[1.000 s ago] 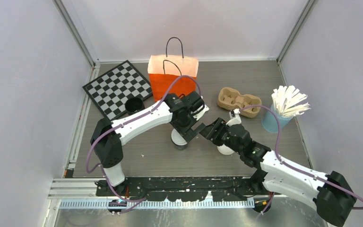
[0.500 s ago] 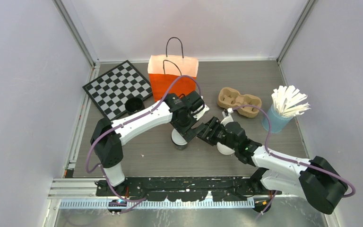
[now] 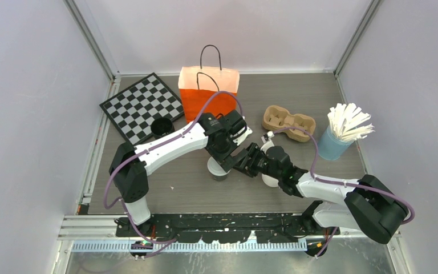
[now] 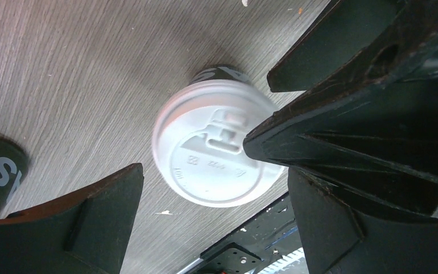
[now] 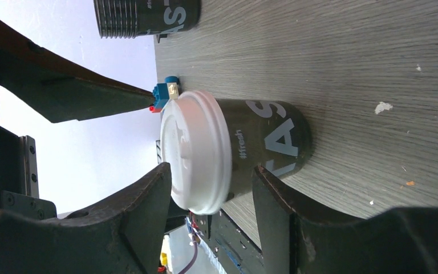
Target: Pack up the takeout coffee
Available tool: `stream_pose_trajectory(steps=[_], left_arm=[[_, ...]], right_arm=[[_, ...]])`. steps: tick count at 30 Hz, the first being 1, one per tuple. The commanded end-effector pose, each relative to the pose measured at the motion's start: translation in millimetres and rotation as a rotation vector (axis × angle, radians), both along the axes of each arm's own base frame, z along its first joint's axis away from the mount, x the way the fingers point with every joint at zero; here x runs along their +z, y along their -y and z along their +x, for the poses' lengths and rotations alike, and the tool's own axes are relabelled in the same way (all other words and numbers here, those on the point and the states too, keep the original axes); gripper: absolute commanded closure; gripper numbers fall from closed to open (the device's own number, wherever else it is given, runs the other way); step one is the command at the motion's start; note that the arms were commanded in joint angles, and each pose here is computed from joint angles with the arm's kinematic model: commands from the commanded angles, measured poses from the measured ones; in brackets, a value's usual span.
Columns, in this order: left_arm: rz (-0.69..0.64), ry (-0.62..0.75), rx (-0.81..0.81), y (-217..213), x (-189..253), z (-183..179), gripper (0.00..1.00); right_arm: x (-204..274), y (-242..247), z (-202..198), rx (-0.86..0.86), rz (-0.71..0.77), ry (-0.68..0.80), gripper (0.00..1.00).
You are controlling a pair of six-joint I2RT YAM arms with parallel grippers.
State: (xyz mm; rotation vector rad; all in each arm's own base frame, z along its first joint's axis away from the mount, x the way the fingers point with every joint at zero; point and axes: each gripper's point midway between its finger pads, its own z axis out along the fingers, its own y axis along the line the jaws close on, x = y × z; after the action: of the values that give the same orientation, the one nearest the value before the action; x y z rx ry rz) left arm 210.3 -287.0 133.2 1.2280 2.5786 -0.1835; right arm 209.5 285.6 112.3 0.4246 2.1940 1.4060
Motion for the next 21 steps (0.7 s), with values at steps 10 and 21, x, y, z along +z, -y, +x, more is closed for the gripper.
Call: stream_pose_trajectory(steps=[10,21], left_arm=[[-0.102,0.144,0.064,8.9,44.1,20.7,0.0],[-0.343,0.229,0.335,-31.0,80.2,46.7,0.0]], right_arm=[[27.7,-7.2,6.7,0.02,0.025,0.077,0.42],[30.3,0.1,-0.4,0.038,-0.023,0.094,0.35]])
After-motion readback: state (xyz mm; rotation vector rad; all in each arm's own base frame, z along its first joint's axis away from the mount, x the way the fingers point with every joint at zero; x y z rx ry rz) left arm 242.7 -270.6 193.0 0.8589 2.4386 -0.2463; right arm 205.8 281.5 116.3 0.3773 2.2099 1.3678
